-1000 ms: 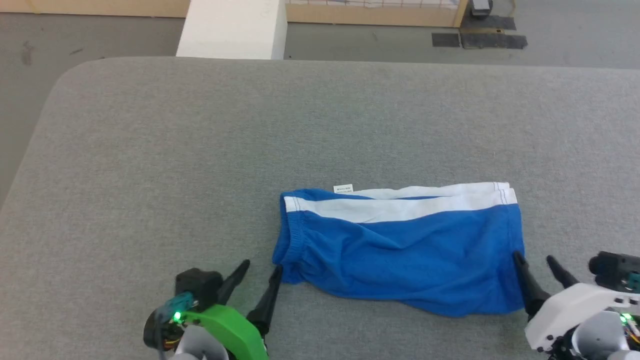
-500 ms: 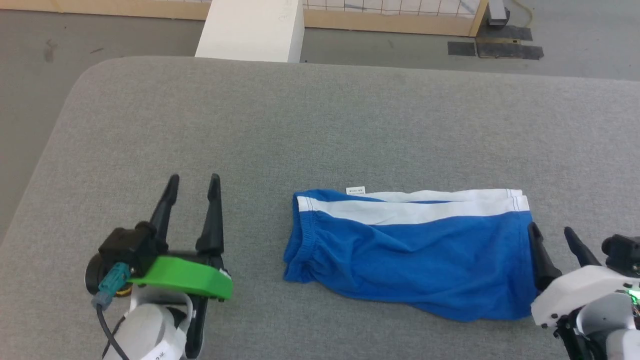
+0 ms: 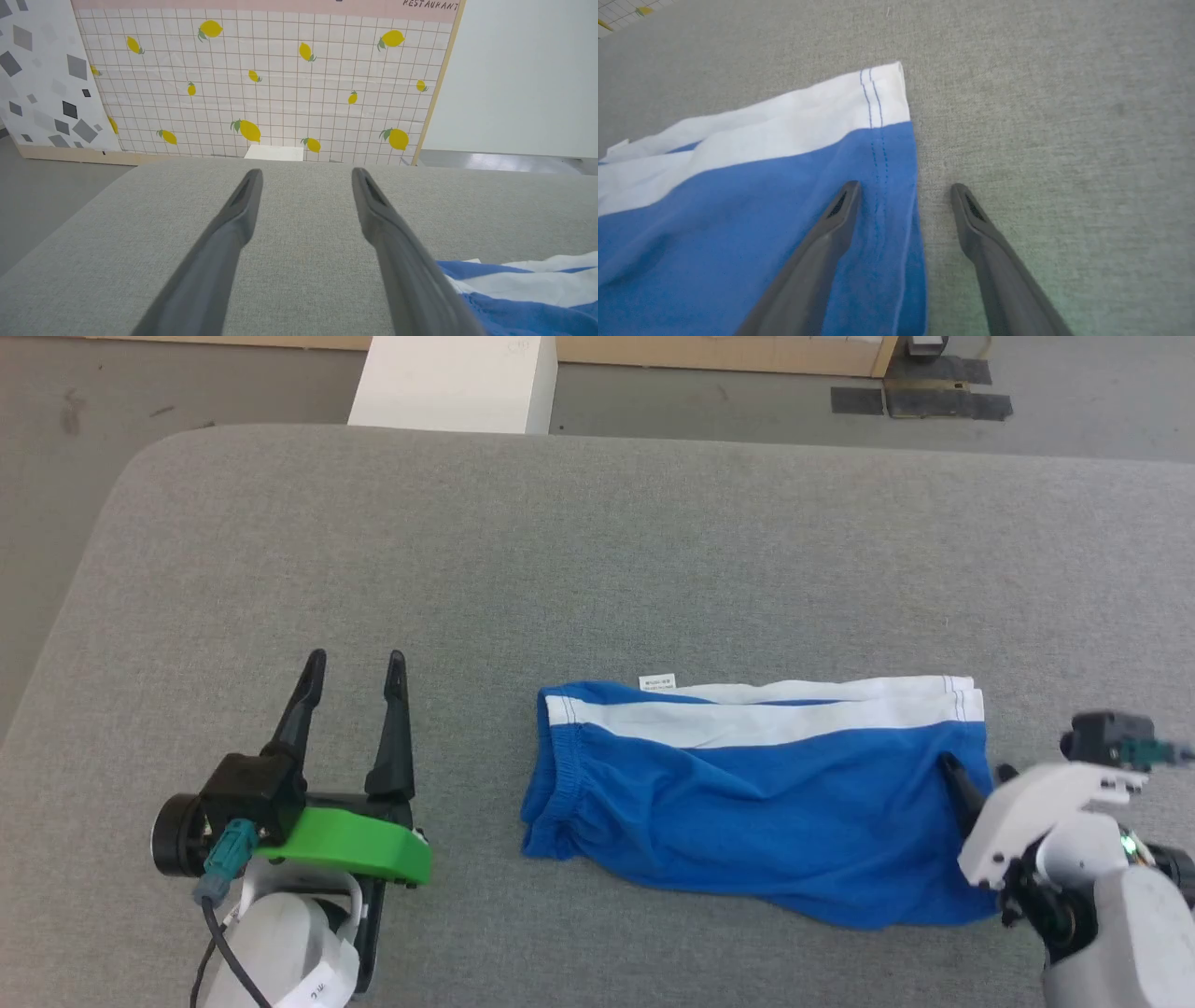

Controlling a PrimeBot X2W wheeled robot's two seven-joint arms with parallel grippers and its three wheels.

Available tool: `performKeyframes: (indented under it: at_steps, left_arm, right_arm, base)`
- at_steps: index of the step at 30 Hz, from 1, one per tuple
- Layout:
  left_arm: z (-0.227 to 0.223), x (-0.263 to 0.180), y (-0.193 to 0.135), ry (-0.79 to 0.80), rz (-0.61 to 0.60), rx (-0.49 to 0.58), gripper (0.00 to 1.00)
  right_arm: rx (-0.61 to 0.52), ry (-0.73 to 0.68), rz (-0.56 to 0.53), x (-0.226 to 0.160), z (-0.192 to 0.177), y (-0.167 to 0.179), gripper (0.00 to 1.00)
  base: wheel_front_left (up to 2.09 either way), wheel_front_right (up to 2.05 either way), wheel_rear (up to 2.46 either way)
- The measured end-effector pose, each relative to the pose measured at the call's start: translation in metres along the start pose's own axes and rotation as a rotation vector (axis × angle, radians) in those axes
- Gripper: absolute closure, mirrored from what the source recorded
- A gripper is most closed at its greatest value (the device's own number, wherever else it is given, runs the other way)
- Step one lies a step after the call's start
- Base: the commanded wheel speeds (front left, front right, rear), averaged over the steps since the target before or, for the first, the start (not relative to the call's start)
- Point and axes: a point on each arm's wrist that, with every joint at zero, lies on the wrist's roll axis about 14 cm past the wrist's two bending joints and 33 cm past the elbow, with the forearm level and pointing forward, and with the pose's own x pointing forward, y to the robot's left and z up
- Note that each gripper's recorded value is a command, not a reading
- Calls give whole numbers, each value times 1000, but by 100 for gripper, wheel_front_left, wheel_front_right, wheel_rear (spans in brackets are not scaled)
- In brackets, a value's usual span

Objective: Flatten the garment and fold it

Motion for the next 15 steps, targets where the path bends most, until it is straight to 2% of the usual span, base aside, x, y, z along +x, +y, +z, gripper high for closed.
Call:
performKeyframes:
  at_steps: [3,4,6,7,8,15]
  left_arm:
    - [-3,-1,2,8,2,-7,0]
    - [-4,-1,3,10,8,-9,0]
    - [-5,-2,6,14,19,-15,0]
    - [-6,-3,7,15,21,-18,0]
    - [-6,-3,7,16,23,-21,0]
    - [-6,-7,8,18,22,-14,0]
  right_arm:
    - [-22,76,17,6,-4,6,0]
    - [-32,102,27,7,-6,10,8]
    - [-34,127,41,7,-6,13,62]
    - [-31,129,46,6,-5,15,66]
    - [-30,128,52,6,-5,17,100]
    - [-21,86,69,-5,-3,25,100]
  base:
    - [0,0,0]
    - [0,0,0]
    - [0,0,0]
    - [0,0,0]
    - [0,0,0]
    - [0,0,0]
